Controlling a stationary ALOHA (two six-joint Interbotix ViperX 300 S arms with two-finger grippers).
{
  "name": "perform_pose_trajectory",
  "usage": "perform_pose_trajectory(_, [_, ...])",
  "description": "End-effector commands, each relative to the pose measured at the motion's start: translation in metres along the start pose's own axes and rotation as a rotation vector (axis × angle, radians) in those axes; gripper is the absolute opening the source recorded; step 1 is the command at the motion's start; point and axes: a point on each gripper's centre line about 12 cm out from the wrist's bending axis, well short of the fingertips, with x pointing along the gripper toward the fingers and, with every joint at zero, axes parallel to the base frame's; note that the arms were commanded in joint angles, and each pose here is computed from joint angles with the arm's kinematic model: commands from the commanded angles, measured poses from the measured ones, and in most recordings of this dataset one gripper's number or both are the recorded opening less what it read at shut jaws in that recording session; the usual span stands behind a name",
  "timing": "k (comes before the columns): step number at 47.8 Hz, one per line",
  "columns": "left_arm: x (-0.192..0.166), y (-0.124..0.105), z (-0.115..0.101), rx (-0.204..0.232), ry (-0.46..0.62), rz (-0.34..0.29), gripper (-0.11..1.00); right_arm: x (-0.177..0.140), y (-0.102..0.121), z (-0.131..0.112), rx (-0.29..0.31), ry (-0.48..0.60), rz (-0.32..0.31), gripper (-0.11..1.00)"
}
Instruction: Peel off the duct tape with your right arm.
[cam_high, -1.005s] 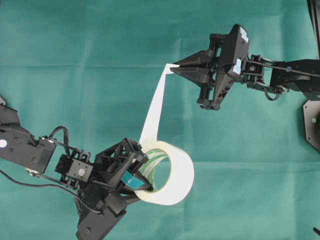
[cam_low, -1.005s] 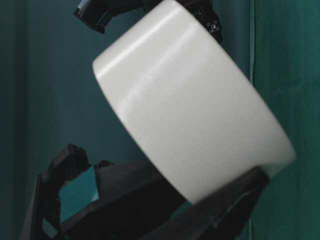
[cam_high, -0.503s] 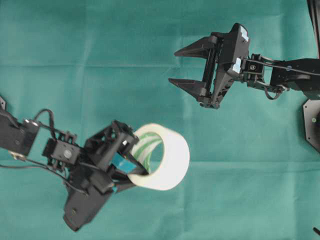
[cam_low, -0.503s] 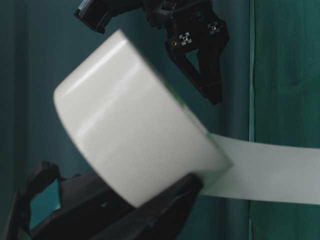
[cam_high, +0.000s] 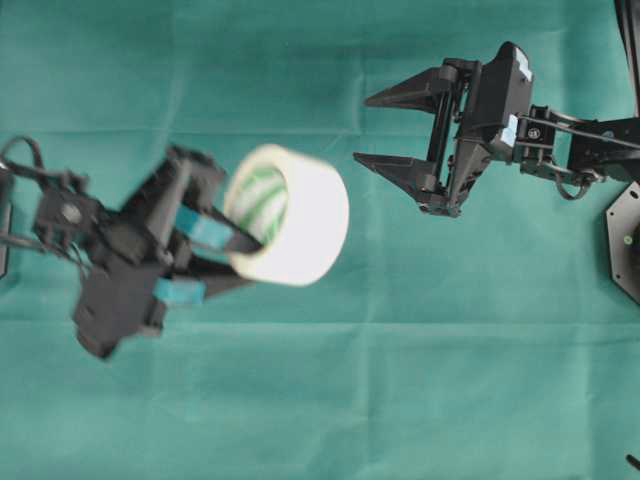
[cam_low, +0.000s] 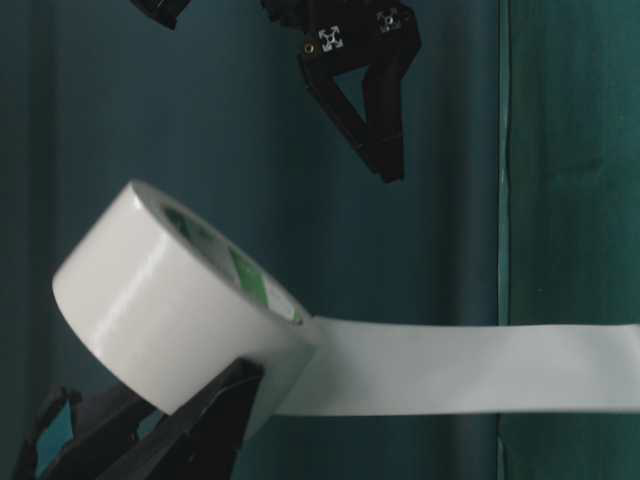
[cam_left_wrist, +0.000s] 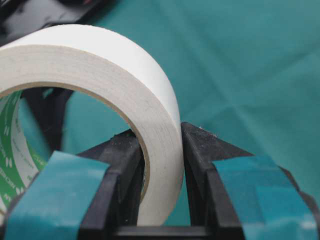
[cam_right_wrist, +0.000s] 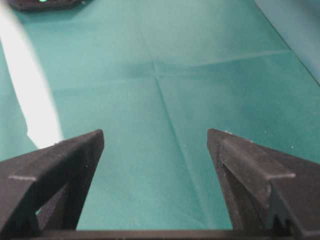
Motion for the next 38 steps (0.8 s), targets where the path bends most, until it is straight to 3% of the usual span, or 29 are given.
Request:
perform_pose_trajectory(1, [-0.025, 0.018, 0.007, -0.012, -0.072, 0.085, 0.20, -0.002, 0.002, 0.010, -0.001, -0.036, 0.008, 0.56])
perform_pose_trajectory(16, [-0.081, 0.019, -0.014, -0.041, -0.169, 0.205, 0.20, -0.001, 0.002, 0.011, -0.001, -0.039, 0.008, 0.56])
perform_pose_trajectory(30, [-0.090, 0.014, -0.035, -0.164, -0.152, 0.216, 0.20, 0.000, 0.003, 0.015, 0.000, -0.051, 0.010, 0.56])
perform_pose_trajectory(38, [-0.086, 0.013, -0.040, -0.189, -0.133, 0.210, 0.20, 0.001, 0.004, 0.021, -0.001, -0.062, 0.012, 0.56])
